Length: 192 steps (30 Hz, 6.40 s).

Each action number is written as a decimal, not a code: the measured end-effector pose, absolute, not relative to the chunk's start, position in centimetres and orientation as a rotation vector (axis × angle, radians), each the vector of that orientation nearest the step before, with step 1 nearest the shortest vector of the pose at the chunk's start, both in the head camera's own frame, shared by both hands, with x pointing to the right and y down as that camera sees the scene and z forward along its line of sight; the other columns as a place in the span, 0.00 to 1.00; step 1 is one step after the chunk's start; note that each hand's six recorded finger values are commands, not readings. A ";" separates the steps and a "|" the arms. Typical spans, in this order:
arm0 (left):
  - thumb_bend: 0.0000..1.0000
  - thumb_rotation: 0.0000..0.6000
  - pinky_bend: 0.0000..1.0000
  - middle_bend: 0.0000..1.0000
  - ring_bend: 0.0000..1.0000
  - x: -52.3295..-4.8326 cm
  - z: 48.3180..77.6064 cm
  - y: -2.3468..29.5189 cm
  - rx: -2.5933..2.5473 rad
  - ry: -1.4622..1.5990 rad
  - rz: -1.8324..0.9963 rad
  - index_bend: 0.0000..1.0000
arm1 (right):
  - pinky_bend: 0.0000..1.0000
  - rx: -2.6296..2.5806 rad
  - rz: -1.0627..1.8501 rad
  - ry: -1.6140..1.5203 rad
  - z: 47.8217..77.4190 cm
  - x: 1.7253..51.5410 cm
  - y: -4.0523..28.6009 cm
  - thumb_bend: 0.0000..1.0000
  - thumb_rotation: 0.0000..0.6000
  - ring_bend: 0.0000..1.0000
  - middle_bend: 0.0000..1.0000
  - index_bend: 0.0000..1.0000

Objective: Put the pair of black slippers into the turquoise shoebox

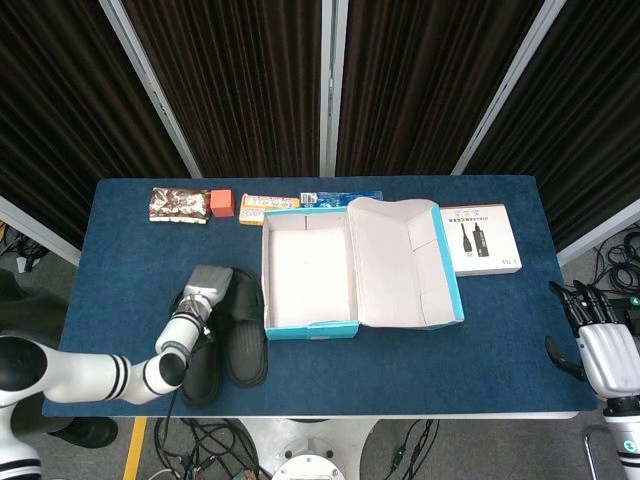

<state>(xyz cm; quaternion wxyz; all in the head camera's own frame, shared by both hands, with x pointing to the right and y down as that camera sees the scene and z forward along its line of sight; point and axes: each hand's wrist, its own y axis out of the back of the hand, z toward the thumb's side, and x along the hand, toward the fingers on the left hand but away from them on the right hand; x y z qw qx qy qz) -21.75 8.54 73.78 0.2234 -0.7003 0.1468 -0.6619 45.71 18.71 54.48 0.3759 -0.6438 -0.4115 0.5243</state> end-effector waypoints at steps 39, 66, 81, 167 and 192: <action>0.03 1.00 0.75 0.63 0.75 -29.3 63.3 2.3 -2.102 1.279 -1.354 0.55 | 0.08 -1.617 1.299 -1.058 53.4 45.2 18.1 0.33 1.00 0.02 0.16 0.00; 0.03 1.00 0.76 0.61 0.74 -12.0 68.8 -1.1 -2.706 1.227 -0.899 0.53 | 0.08 -1.592 1.250 -1.047 51.1 44.0 16.3 0.33 1.00 0.02 0.16 0.00; 0.03 1.00 0.75 0.61 0.72 -10.2 73.1 -1.3 -2.671 1.247 -0.990 0.53 | 0.08 -1.598 1.286 -1.070 51.5 45.1 16.8 0.33 1.00 0.02 0.16 0.00; 0.00 1.00 0.22 0.00 0.00 -13.4 68.7 -1.1 -2.366 0.858 -0.939 0.02 | 0.12 -1.593 1.269 -1.083 51.1 44.8 17.4 0.33 1.00 0.02 0.16 0.00; 0.00 1.00 0.56 0.03 0.51 -34.7 66.7 10.9 -2.067 0.632 -1.578 0.06 | 0.14 -1.644 1.250 -1.055 52.6 44.3 16.8 0.33 1.00 0.02 0.16 0.00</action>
